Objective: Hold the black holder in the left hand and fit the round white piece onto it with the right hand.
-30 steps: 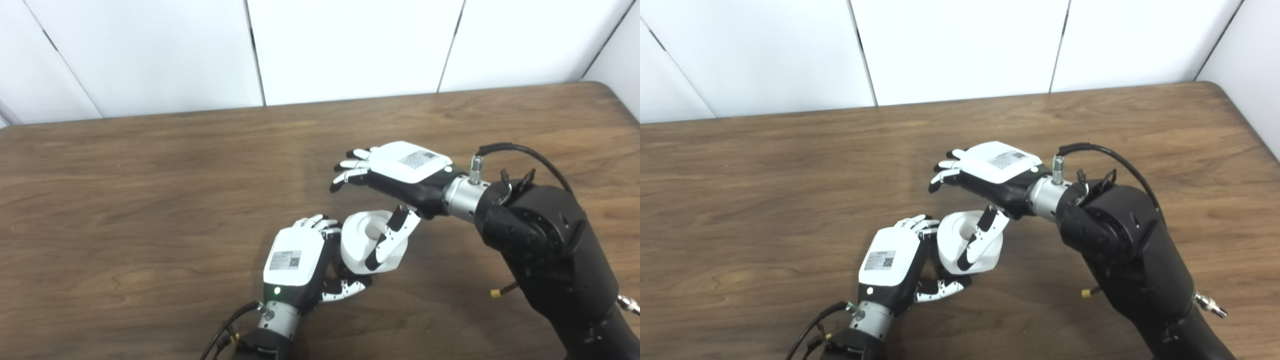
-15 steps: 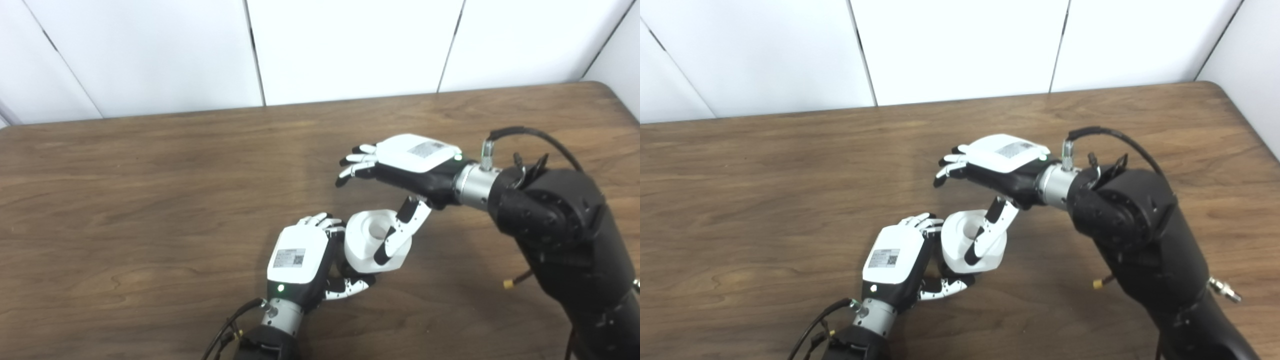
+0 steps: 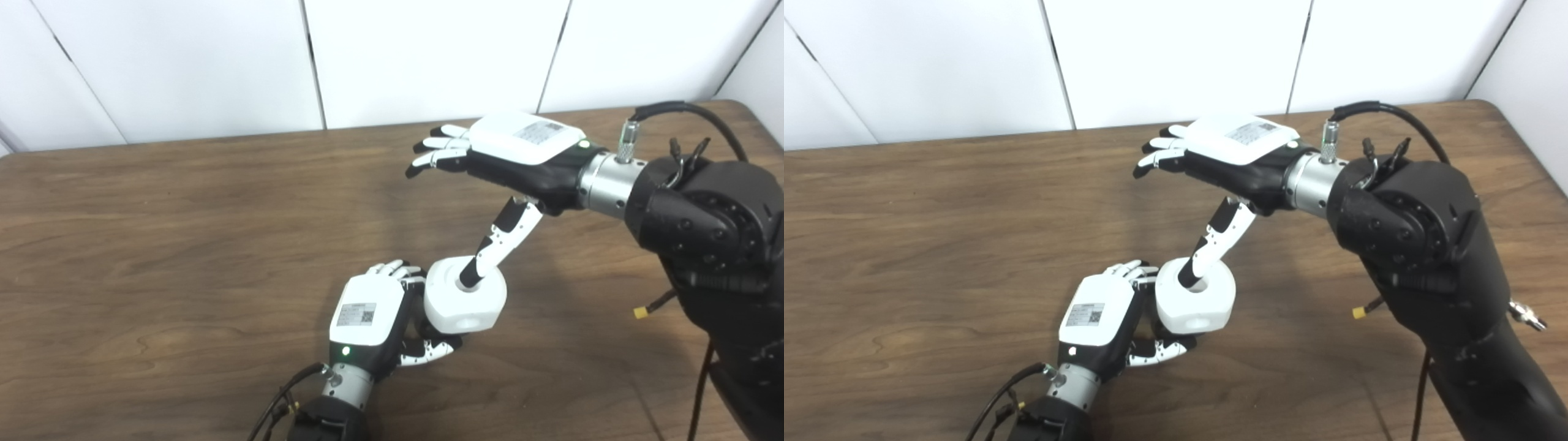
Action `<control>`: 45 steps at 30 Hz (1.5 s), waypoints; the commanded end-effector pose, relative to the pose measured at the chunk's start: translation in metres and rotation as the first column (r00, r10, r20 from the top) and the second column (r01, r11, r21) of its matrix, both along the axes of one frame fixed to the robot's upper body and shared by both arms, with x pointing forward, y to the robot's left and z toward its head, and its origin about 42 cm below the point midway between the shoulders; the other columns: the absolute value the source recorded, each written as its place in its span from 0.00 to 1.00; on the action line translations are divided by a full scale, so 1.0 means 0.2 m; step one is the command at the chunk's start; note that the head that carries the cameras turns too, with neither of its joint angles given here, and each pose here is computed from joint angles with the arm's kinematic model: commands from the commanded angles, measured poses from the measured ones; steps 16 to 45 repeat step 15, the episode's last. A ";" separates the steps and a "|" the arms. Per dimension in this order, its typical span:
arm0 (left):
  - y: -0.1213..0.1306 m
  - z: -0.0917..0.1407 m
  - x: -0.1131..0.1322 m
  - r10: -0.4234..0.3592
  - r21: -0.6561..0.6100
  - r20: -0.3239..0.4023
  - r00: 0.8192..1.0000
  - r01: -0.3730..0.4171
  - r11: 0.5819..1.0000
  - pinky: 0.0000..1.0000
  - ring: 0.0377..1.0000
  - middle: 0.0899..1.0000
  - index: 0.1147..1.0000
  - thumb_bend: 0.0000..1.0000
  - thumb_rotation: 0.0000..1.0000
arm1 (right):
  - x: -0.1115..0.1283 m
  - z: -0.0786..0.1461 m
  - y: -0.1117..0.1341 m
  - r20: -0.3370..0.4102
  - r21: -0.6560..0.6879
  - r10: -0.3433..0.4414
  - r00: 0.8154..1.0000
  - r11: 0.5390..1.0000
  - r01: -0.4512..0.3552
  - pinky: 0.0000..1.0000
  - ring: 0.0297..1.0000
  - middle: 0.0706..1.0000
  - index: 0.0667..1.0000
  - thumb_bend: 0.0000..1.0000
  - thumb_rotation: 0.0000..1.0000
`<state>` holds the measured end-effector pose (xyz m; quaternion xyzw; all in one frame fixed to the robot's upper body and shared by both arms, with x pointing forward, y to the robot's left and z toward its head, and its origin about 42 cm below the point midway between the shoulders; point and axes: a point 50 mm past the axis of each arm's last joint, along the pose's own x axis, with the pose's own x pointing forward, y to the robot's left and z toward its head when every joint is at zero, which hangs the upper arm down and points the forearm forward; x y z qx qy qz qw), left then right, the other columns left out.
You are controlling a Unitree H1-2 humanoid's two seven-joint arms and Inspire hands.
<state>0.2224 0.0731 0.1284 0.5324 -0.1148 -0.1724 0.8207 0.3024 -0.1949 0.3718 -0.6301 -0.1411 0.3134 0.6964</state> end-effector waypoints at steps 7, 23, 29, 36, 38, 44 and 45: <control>-0.02 -0.13 -0.05 -0.005 0.078 -0.133 0.991 0.016 0.997 0.84 0.84 0.75 0.43 0.52 0.07 | -0.01 0.10 -0.03 -0.019 0.004 -0.002 1.000 1.000 0.002 0.96 1.00 0.96 0.86 1.00 0.50; 0.00 -0.08 -0.05 -0.002 0.112 -0.258 0.966 0.032 0.993 0.87 0.86 0.80 0.70 0.85 0.37 | 0.00 0.10 -0.05 -0.027 0.015 -0.016 1.000 1.000 0.017 0.95 1.00 0.96 0.87 1.00 0.51; 0.00 -0.08 -0.05 -0.002 0.112 -0.258 0.966 0.032 0.993 0.87 0.86 0.80 0.70 0.85 0.37 | 0.00 0.10 -0.05 -0.027 0.015 -0.016 1.000 1.000 0.017 0.95 1.00 0.96 0.87 1.00 0.51; 0.00 -0.08 -0.05 -0.002 0.112 -0.258 0.966 0.032 0.993 0.87 0.86 0.80 0.70 0.85 0.37 | 0.00 0.10 -0.05 -0.027 0.015 -0.016 1.000 1.000 0.017 0.95 1.00 0.96 0.87 1.00 0.51; 0.00 -0.08 -0.05 -0.002 0.112 -0.258 0.966 0.032 0.993 0.87 0.86 0.80 0.70 0.85 0.37 | 0.00 0.10 -0.05 -0.027 0.015 -0.016 1.000 1.000 0.017 0.95 1.00 0.96 0.87 1.00 0.51; 0.00 -0.08 -0.05 -0.002 0.112 -0.258 0.966 0.032 0.993 0.87 0.86 0.80 0.70 0.85 0.37 | 0.00 0.10 -0.05 -0.027 0.015 -0.016 1.000 1.000 0.017 0.95 1.00 0.96 0.87 1.00 0.51; 0.00 -0.08 -0.05 -0.002 0.112 -0.258 0.966 0.032 0.993 0.87 0.86 0.80 0.70 0.85 0.37 | 0.00 0.10 -0.05 -0.027 0.015 -0.016 1.000 1.000 0.017 0.95 1.00 0.96 0.87 1.00 0.51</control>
